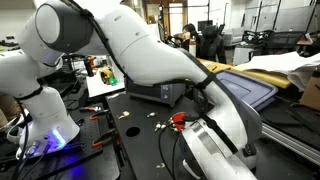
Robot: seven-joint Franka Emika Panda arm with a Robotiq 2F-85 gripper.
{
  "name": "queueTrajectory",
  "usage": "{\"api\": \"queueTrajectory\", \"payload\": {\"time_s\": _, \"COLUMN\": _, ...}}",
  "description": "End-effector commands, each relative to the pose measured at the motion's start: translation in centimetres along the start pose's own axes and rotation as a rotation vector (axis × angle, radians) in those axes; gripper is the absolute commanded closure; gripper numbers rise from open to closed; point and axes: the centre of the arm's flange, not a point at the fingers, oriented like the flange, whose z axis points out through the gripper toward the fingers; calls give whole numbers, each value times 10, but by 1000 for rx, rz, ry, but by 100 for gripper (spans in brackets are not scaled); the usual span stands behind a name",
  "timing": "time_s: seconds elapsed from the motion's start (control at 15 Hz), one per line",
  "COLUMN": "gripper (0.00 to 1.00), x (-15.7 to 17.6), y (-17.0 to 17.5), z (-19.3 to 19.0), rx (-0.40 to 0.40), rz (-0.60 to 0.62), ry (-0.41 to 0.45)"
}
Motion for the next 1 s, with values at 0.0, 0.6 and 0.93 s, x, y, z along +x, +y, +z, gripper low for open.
{"api": "queueTrajectory", "payload": {"time_s": 0.0, "gripper": 0, "x": -41, "y": 14, "z": -1, "rx": 3, "rz": -77, "ry": 65}}
{"api": "queueTrajectory", "payload": {"time_s": 0.6, "gripper": 0, "x": -132, "y": 44, "z": 7, "rx": -90, "rz": -293, "ry": 345}}
{"api": "queueTrajectory", "payload": {"time_s": 0.93, "gripper": 0, "x": -173, "y": 69, "z": 23, "rx": -186, "rz": -410, "ry": 500}}
